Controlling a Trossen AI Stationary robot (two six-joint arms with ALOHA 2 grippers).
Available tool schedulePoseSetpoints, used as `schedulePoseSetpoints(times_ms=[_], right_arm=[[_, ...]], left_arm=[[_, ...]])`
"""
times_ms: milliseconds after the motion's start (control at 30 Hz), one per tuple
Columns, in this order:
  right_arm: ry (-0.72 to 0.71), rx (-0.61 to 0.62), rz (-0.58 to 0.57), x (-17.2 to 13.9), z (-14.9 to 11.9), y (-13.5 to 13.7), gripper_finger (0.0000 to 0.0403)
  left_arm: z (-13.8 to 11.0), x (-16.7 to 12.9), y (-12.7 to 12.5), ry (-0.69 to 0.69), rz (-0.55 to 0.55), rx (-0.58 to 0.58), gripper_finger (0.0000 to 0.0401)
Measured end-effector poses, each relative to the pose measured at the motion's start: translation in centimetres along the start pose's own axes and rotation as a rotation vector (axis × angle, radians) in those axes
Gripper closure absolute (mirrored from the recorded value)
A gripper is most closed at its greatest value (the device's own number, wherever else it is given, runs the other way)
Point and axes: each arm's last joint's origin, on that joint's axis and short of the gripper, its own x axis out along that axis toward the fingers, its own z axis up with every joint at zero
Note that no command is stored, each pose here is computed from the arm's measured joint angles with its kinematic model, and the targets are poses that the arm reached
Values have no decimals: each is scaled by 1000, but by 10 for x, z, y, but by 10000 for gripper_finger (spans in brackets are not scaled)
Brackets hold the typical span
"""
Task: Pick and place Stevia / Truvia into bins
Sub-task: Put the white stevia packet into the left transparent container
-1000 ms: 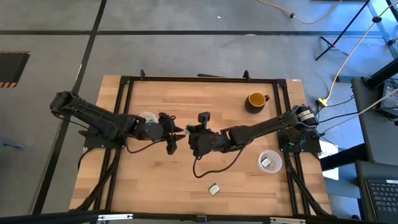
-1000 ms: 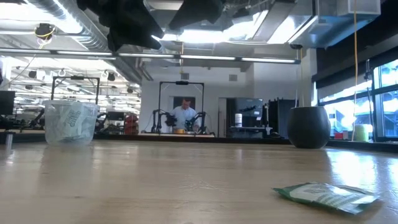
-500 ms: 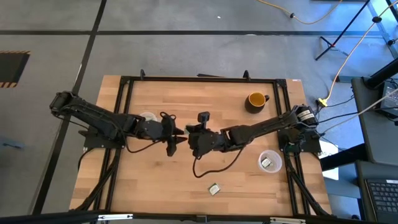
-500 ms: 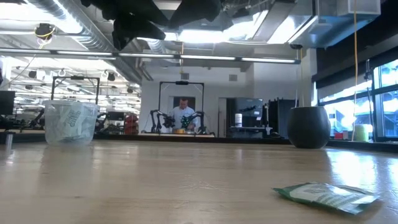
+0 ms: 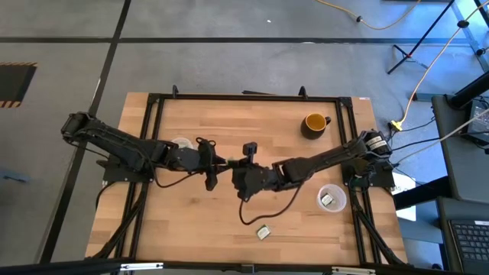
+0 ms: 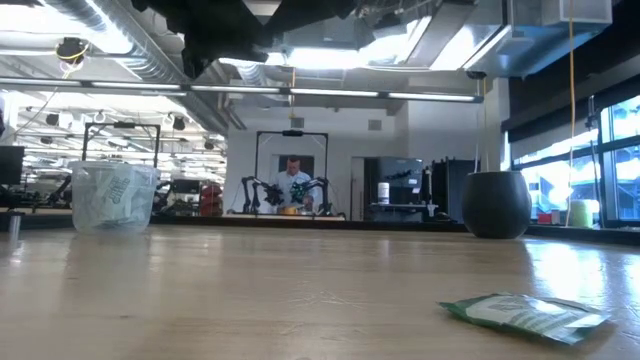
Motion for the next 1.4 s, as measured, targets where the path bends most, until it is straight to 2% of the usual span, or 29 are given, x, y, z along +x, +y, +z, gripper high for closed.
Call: schedulePoseSetpoints(times_ms=[300, 567, 733, 833, 933, 1067, 1200, 1267, 1400], right_arm=[[0, 2, 1, 0, 0, 0, 386], [2, 0, 2, 0, 0, 0, 386], [10, -6, 10, 0, -1, 1, 380], [18, -12, 1, 0, -2, 1, 353], [23, 1, -6, 0, -2, 0, 310], [73, -3, -82, 2, -6, -4, 252], [128, 3, -105, 3, -13, -5, 218], [154, 35, -46, 3, -17, -2, 211], [228, 115, 184, 0, -28, 7, 209]], left_arm=[[1, 0, -2, 6, -39, 6, 332], [0, 0, -2, 13, -50, 71, 393], [-2, 0, 0, 38, -36, 106, 396], [-6, 0, 2, 80, -19, 123, 397], [-9, -1, 3, 103, -9, 132, 397], [-13, -1, 4, 152, -26, 144, 397], [-17, -6, 8, 219, -17, 159, 397], [-18, -12, 11, 247, 8, 150, 397], [-18, -29, 22, 308, 57, 77, 397]])
